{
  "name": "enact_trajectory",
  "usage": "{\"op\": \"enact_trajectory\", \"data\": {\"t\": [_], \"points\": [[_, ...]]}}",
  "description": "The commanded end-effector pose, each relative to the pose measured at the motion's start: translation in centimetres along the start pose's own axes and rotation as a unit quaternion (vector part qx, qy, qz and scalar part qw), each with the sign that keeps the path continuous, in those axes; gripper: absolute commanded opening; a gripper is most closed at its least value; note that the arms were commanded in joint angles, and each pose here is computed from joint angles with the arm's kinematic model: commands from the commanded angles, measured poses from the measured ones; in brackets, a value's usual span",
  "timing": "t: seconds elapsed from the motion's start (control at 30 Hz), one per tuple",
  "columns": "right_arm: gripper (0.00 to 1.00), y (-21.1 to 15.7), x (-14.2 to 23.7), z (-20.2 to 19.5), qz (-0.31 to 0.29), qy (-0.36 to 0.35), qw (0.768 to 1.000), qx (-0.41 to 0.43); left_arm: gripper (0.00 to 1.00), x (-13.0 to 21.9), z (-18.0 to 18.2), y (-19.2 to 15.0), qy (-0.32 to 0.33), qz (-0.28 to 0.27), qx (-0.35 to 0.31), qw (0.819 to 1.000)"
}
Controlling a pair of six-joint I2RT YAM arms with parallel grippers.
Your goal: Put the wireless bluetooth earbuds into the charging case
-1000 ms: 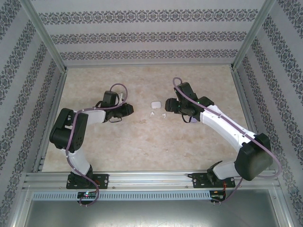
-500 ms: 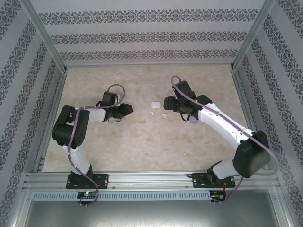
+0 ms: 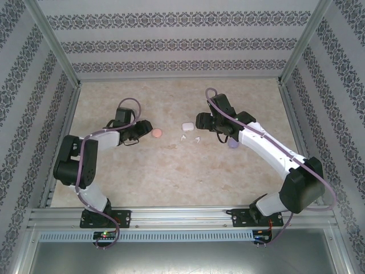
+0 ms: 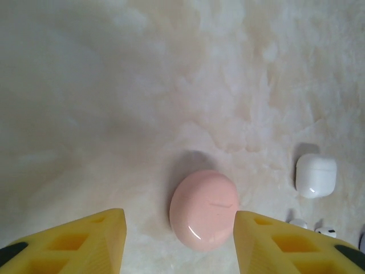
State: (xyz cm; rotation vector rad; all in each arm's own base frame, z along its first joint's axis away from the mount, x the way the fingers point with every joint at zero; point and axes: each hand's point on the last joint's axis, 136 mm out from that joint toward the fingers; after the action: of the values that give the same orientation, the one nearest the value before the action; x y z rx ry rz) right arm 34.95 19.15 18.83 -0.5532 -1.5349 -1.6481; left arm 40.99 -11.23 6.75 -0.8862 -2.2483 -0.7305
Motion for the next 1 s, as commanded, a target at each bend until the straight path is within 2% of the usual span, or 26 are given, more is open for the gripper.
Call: {"op": "enact_trajectory", "data": {"t": [0.0, 0.3, 0.5, 0.53, 0.87, 0.97], "points": [[0.69, 0.5, -0.2, 0.1, 0.002, -0.014, 1.0, 0.015, 0.53, 2.9, 0.0, 1.2, 0.027, -0.032, -0.044, 0.998], [0.69, 1.0, -2.7, 1.3, 0.027, -0.02, 0.999, 0.039, 0.53, 11.1, -5.8, 4.7, -0.011, -0.14, -0.144, 0.98], [0.7, 0.7, -5.4, 2.2, 0.062, -0.032, 0.996, 0.062, 0.67, 15.3, -8.2, 6.0, -0.04, -0.201, -0.166, 0.965], [0.71, 0.7, -5.9, 2.3, 0.068, -0.034, 0.995, 0.064, 0.67, 15.9, -8.6, 6.1, -0.046, -0.21, -0.166, 0.962], [0.73, 0.0, -11.2, 3.1, 0.13, -0.041, 0.987, 0.083, 1.0, 21.4, -9.4, 7.8, -0.063, -0.306, -0.127, 0.941], [0.76, -0.3, -12.6, 3.3, 0.147, -0.042, 0.985, 0.083, 1.0, 22.8, -7.9, 8.8, -0.029, -0.338, -0.077, 0.937]]}}
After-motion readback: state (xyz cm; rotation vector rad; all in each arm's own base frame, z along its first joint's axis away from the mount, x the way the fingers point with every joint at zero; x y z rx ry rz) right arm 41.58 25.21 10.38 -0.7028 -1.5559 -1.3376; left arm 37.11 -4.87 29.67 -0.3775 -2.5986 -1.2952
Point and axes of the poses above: each hand's point on the last joint's axis, 136 mm out from that joint toward the fingers, its own x axis back along the fingers, its own z axis along the line the jaws close on, y = z × x, and after that the axes turned 12 degrees about x, right-handed
